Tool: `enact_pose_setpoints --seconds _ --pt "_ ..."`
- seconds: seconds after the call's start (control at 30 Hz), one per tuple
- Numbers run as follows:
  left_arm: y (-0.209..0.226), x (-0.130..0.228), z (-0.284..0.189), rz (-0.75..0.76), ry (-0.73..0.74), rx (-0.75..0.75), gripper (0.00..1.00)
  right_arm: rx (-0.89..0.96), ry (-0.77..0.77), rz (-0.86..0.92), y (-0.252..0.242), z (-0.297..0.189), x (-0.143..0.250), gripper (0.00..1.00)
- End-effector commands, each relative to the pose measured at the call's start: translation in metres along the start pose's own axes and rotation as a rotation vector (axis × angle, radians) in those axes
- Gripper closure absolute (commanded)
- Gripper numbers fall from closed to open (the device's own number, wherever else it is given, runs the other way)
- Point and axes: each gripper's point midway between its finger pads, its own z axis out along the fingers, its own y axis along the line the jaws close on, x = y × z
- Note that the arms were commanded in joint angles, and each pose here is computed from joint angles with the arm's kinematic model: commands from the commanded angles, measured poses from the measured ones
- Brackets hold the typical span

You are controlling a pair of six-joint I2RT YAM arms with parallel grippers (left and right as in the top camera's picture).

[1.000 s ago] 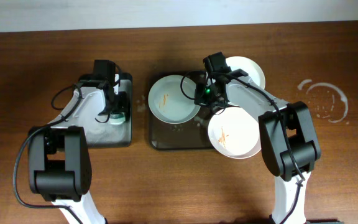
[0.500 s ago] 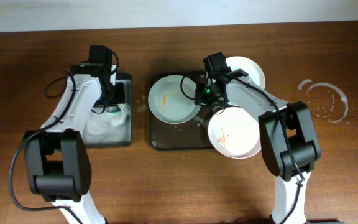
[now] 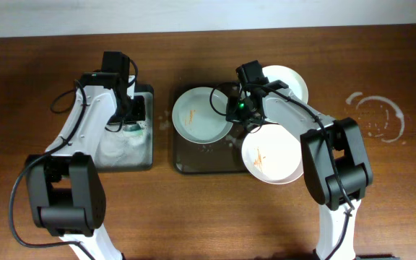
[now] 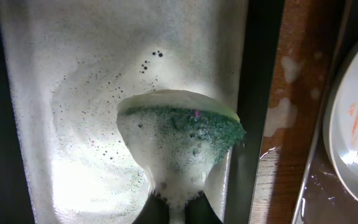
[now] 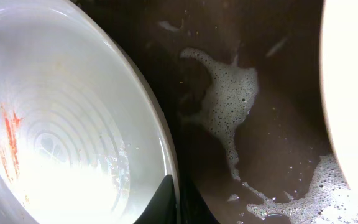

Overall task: Clean dirty plates on tray and stack at the side
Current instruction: 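Scrub the held plate with the sponge in the left gripper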

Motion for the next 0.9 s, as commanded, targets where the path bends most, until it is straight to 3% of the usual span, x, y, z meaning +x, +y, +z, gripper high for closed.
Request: enact_pose_setpoints --seconds 0.0,0.13,0.43,0.7,0.87 --pt "-0.014 -0.011 -0.024 0.014 -0.062 0.091 0.99 -0.014 0.001 -0.013 0.002 0.001 -0.002 0.95" --pt "-0.048 -0.019 -0.036 0.047 -0.109 0.234 0.99 -0.017 0.002 -0.012 0.003 0.001 -0.002 0.96" --pt "-0.132 -0.037 -0.038 0.196 -0.245 0.294 0.99 -0.019 -0.001 -0.013 0.003 0.001 -0.003 0.96" --pt "-0.182 -0.025 0.026 0.246 -0.182 0.317 0.99 -0.022 -0.007 -0.015 0.004 0.001 -0.004 0.96" --pt "-0.18 -0.022 0.057 0.261 -0.174 0.212 0.99 -0.022 -0.007 -0.015 0.004 0.001 -0.004 0.96"
